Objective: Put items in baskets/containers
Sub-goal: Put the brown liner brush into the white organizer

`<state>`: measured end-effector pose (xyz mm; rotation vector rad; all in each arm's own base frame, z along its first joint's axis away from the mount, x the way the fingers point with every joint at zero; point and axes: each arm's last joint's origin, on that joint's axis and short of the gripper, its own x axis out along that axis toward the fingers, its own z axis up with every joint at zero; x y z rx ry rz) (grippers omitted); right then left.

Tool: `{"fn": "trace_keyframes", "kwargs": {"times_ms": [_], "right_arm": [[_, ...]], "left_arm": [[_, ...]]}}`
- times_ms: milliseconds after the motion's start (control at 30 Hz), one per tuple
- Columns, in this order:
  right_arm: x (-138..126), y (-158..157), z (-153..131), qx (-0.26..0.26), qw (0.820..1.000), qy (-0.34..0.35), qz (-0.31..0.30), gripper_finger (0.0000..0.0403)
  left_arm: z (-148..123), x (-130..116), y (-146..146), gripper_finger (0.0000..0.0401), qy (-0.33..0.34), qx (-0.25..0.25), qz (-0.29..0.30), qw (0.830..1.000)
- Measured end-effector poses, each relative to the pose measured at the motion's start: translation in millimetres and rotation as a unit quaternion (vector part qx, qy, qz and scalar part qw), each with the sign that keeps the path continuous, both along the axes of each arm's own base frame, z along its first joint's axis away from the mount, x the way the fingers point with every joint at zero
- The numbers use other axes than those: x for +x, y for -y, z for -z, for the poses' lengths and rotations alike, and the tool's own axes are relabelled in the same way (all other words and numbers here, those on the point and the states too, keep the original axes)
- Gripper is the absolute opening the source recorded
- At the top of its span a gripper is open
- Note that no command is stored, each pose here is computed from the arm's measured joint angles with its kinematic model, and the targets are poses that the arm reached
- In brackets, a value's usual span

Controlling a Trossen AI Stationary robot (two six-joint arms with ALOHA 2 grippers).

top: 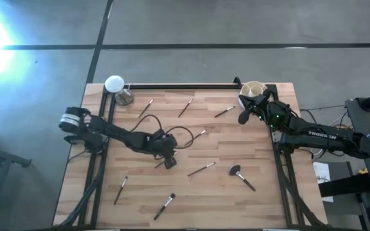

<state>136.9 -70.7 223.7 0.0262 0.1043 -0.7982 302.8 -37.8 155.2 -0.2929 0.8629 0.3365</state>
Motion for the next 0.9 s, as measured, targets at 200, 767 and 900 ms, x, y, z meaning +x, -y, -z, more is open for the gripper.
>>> {"fn": "trace_keyframes", "kwargs": {"times_ms": [200, 767, 900], "right_arm": [[-0.1, 0.0, -0.1, 0.000, 1.000, 0.000, 0.000, 0.0008], [-0.1, -0.1, -0.1, -0.001, 1.000, 0.000, 0.000, 0.0008], [-0.1, -0.1, -0.1, 0.000, 1.000, 0.001, 0.000, 0.0008]], "left_arm": [[6.5, -0.5, 0.6, 0.0090, -0.010, -0.008, -0.001, 1.000], [27.0, 8.2, 1.4, 0.0089, -0.038, 0.000, 0.005, 0.999], [29.8, 7.8, 1.3, 0.0070, -0.047, 0.005, 0.011, 0.999]]}}
